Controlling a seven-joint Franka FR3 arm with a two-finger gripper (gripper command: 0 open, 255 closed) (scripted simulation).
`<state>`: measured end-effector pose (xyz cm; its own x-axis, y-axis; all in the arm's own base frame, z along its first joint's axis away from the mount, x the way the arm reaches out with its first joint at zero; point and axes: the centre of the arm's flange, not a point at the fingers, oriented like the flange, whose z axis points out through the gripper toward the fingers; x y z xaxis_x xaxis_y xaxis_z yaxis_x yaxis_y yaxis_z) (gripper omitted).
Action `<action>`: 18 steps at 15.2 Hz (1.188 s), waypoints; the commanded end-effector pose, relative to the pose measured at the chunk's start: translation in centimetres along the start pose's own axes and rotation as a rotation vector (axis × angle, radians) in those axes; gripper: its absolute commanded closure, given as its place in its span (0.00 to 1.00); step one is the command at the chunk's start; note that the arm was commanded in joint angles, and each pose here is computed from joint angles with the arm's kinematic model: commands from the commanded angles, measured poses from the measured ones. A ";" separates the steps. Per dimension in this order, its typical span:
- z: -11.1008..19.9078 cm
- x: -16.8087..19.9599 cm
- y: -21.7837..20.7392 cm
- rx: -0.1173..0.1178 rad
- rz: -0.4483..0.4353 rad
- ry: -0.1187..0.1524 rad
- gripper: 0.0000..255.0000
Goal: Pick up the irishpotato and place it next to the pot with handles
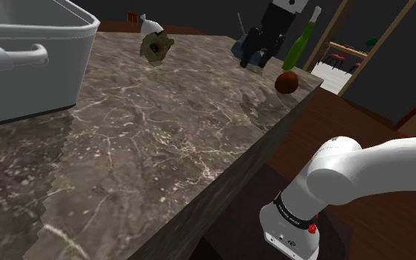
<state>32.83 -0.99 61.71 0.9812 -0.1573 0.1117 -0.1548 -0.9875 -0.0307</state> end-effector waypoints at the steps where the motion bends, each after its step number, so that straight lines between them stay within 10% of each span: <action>1: 0.0 0.0 0.0 0.000 0.000 0.000 0.00; 11: -4.6 -11.4 4.1 -0.075 0.669 0.072 0.00; 18: -1.5 -11.7 4.4 -0.078 0.690 0.075 0.00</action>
<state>20.29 -3.52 63.01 0.6406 -0.7462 0.1811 -0.7519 -0.6575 -0.0493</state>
